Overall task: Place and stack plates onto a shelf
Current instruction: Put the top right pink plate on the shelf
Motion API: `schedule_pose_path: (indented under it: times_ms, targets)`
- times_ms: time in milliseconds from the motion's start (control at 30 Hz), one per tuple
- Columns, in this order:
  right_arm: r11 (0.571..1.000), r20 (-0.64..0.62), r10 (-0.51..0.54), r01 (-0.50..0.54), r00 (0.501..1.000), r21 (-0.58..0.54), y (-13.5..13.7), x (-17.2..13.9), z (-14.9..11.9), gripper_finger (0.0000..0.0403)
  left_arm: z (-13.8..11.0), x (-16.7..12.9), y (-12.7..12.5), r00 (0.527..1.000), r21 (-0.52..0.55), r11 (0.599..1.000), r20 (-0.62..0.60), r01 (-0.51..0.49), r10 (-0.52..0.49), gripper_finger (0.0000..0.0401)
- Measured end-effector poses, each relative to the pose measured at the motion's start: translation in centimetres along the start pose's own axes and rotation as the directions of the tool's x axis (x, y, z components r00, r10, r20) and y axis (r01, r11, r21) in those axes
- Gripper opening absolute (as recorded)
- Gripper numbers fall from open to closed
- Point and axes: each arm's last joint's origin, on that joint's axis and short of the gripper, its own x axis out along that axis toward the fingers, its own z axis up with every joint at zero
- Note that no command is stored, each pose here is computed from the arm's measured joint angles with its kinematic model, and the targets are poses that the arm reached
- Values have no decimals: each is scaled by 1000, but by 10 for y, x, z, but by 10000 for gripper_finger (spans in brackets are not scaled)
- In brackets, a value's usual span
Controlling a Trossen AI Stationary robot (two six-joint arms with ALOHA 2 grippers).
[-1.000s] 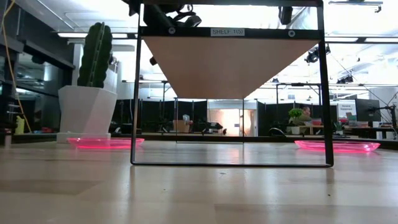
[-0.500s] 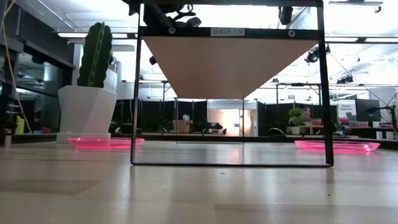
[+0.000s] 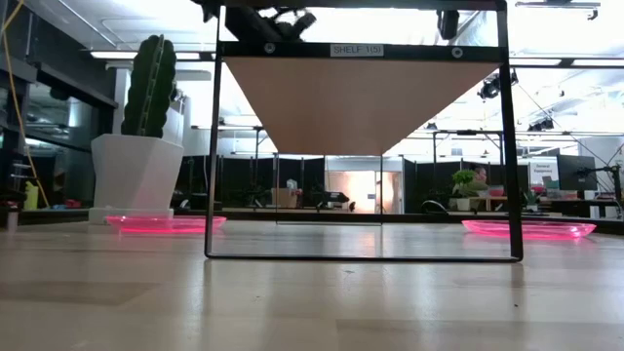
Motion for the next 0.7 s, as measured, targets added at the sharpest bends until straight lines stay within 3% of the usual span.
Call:
schedule_pose_path:
  times_ms: [167,300,567,700]
  targets:
    - [1000,23,-31,31,999,0,-1,0,1,165,10,-41,-10,991,93,988,55,120,-125,140]
    - [999,39,-51,51,998,1,-1,0,1,165,3,-85,-28,956,201,952,132,233,-262,140]
    - [999,39,-52,51,998,1,-1,0,1,165,-64,-129,-44,786,310,838,309,450,-536,140]
    - [999,39,-51,51,998,1,-1,0,1,165,-92,-134,-43,797,298,859,335,417,-503,140]
